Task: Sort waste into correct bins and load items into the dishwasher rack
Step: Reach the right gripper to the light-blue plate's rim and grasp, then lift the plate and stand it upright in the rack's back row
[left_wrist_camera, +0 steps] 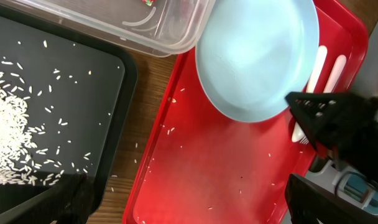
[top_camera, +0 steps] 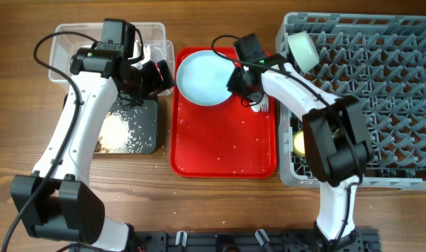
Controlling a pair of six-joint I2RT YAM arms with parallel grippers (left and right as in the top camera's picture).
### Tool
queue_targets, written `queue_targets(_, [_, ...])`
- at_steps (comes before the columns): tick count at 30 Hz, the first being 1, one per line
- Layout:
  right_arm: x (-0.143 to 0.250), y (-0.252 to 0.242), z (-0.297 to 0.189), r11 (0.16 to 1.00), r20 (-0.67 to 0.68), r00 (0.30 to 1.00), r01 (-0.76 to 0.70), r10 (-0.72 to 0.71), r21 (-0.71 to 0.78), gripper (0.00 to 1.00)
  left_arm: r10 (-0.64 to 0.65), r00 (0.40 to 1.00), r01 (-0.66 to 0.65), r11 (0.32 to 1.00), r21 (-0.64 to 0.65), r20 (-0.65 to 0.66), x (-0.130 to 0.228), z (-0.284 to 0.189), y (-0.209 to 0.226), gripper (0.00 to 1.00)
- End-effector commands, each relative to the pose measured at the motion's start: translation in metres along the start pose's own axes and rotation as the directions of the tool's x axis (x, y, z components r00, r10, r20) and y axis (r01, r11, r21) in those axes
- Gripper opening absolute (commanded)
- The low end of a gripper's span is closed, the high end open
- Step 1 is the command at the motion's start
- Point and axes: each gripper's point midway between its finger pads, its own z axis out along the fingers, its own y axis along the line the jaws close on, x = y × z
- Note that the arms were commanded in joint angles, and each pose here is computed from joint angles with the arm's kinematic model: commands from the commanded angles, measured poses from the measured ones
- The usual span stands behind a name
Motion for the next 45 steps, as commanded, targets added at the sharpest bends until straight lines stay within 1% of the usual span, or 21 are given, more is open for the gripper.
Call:
queue_targets(1, [0.012, -0.007, 0.012, 0.998, -0.047, 0.997, 0.057, -0.056, 0.029, 0.22, 0.004, 1.0, -0.004, 1.0, 0.016, 0.028, -0.005, -0.01, -0.004, 1.0])
queue_targets(3, [0.013, -0.011, 0.012, 0.995, -0.044, 0.995, 0.087, -0.085, 0.053, 0.15, 0.004, 1.0, -0.004, 1.0, 0.016, 0.028, -0.005, -0.01, -0.004, 1.0])
queue_targets(4, [0.012, -0.014, 0.012, 0.992, -0.04, 0.994, 0.109, -0.106, 0.064, 0.08, 0.004, 1.0, -0.004, 1.0, 0.016, 0.028, -0.005, -0.01, -0.004, 1.0])
queue_targets(5, [0.012, -0.015, 0.012, 0.99, -0.04, 0.992, 0.126, -0.123, 0.071, 0.04, 0.004, 1.0, -0.004, 1.0, 0.016, 0.028, -0.005, -0.01, -0.004, 1.0])
queue_targets(8, [0.009, -0.01, 0.002, 0.981, -0.039, 0.983, 0.182, -0.179, 0.065, 0.04, 0.004, 1.0, -0.004, 1.0, 0.016, 0.028, -0.005, -0.01, -0.004, 1.0])
queue_targets(11, [-0.013, 0.012, -0.052, 0.95, 0.048, 0.949, 0.31, -0.311, 0.032, 0.04, 0.004, 1.0, -0.004, 1.0, 0.016, 0.028, -0.005, -0.01, -0.004, 1.0])
queue_targets(15, [-0.054, 0.017, -0.171, 0.933, 0.307, 0.881, 0.344, -0.359, 0.102, 0.04, 0.004, 1.0, -0.004, 1.0, 0.016, 0.028, -0.005, -0.01, -0.004, 1.0])
queue_targets(16, [-0.067, 0.01, -0.219, 0.937, 0.43, 0.832, 0.312, -0.35, 0.159, 0.04, 0.004, 1.0, -0.004, 1.0, 0.016, 0.028, -0.005, -0.01, -0.004, 1.0])
queue_targets(18, [-0.083, -0.012, -0.278, 0.943, 0.58, 0.747, 0.209, -0.326, 0.261, 0.04, 0.004, 1.0, -0.004, 1.0, 0.016, 0.028, -0.005, -0.01, -0.004, 1.0])
queue_targets(19, [-0.092, -0.031, -0.315, 0.938, 0.664, 0.68, 0.109, -0.312, 0.328, 0.04, 0.004, 1.0, -0.004, 1.0, 0.016, 0.028, -0.005, -0.01, -0.004, 1.0])
queue_targets(20, [-0.096, -0.043, -0.336, 0.93, 0.704, 0.639, 0.049, -0.31, 0.365, 0.04, 0.004, 1.0, -0.004, 1.0, 0.016, 0.028, -0.005, -0.01, -0.004, 1.0])
queue_targets(21, [-0.1, -0.072, -0.38, 0.879, 0.75, 0.555, -0.066, -0.36, 0.471, 0.04, 0.004, 1.0, -0.004, 1.0, 0.016, 0.028, -0.005, -0.01, -0.004, 1.0])
queue_targets(23, [-0.102, -0.108, -0.423, 0.782, 0.759, 0.496, -0.224, -0.423, 0.582, 0.04, 0.004, 1.0, -0.004, 1.0, 0.016, 0.028, -0.005, -0.01, -0.004, 1.0])
queue_targets(24, [-0.103, -0.12, -0.433, 0.732, 0.742, 0.494, -0.27, -0.453, 0.626, 0.04, 0.004, 1.0, -0.004, 1.0, 0.016, 0.028, -0.005, -0.01, -0.004, 1.0])
queue_targets(27, [-0.116, -0.144, -0.429, 0.605, 0.626, 0.566, -0.259, -0.537, 0.753, 0.04, 0.004, 1.0, -0.004, 1.0, 0.016, 0.028, -0.005, -0.01, -0.004, 1.0])
queue_targets(29, [-0.13, -0.161, -0.42, 0.532, 0.555, 0.617, -0.248, -0.557, 0.81, 0.04, 0.004, 1.0, -0.004, 1.0, 0.016, 0.028, -0.005, -0.01, -0.004, 1.0])
queue_targets(32, [-0.151, -0.18, -0.406, 0.458, 0.486, 0.666, -0.237, -0.566, 0.857, 0.04, 0.004, 1.0, -0.004, 1.0, 0.016, 0.028, -0.005, -0.01, -0.004, 1.0])
queue_targets(36, [-0.18, -0.182, -0.365, 0.337, 0.315, 0.714, -0.117, -0.625, 0.934, 0.04, 0.004, 1.0, -0.005, 1.0, 0.016, 0.028, -0.005, -0.01, -0.004, 1.0])
queue_targets(38, [-0.191, -0.18, -0.343, 0.319, 0.282, 0.722, -0.09, -0.632, 0.944, 0.04, 0.004, 1.0, -0.005, 1.0, 0.016, 0.028, -0.005, -0.01, -0.004, 1.0])
queue_targets(42, [-0.203, -0.177, -0.296, 0.331, 0.222, 0.733, 0.005, -0.643, 0.944, 0.04, 0.004, 1.0, -0.004, 1.0, 0.016, 0.028, -0.005, -0.01, -0.004, 1.0])
queue_targets(45, [-0.208, -0.179, -0.266, 0.313, 0.175, 0.744, 0.048, -0.645, 0.949, 0.04, 0.004, 1.0, -0.004, 1.0, 0.016, 0.028, -0.005, -0.01, -0.004, 1.0])
